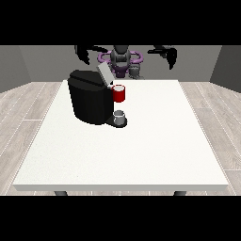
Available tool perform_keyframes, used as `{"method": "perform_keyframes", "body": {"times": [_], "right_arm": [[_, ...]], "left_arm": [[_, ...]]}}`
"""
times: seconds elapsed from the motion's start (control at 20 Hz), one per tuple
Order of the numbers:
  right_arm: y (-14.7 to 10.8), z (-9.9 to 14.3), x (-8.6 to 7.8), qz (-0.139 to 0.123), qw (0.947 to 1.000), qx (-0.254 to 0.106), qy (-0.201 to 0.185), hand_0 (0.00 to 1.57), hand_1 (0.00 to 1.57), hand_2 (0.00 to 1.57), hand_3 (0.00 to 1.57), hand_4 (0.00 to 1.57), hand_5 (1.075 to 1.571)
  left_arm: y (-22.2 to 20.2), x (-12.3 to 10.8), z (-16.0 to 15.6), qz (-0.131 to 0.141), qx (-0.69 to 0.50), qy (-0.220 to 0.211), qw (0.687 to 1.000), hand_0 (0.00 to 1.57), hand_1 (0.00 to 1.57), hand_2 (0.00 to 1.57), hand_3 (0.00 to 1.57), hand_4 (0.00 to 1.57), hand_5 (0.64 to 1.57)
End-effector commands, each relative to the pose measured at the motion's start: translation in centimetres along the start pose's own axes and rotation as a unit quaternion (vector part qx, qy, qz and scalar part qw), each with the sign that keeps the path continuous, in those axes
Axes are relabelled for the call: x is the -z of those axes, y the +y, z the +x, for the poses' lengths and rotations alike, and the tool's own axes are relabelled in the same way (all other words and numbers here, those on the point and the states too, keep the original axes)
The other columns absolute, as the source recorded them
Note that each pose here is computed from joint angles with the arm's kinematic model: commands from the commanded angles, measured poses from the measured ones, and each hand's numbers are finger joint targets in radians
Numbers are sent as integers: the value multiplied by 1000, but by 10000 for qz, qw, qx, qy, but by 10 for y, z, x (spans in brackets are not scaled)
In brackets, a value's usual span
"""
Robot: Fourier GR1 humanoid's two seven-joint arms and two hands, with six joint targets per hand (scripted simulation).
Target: Insert the coffee pod into the coffee machine and close the lid
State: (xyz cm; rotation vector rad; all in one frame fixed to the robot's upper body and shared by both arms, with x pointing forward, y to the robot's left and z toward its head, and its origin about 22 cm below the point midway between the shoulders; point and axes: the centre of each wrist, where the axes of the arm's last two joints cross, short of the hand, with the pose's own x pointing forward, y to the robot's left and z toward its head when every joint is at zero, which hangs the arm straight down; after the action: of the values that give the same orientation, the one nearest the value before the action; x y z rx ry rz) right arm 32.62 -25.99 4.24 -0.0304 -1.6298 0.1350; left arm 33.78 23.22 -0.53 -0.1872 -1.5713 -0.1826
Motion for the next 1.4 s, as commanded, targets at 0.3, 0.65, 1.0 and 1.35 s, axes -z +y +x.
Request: {"method": "perform_keyframes", "body": {"times": [0.3,0.65,1.0,1.35], "right_arm": [[-2,7,35,-27,9998,47,-190,0,0,0,0,0,1571],[30,10,38,528,9980,-219,-275,0,0,0,0,0,1571],[20,37,65,422,9980,-110,-457,0,0,0,0,0,1571],[37,27,66,678,9963,-252,-466,0,0,0,0,0,1571]], "left_arm": [[2,-17,29,90,155,-313,9993,0,0,0,0,0,1571],[16,-37,8,537,283,-537,9967,0,0,0,0,0,1571],[25,-37,29,565,175,-554,9967,0,0,0,0,0,1571],[22,-44,24,551,353,-619,9959,0,0,0,0,0,1571]]}}
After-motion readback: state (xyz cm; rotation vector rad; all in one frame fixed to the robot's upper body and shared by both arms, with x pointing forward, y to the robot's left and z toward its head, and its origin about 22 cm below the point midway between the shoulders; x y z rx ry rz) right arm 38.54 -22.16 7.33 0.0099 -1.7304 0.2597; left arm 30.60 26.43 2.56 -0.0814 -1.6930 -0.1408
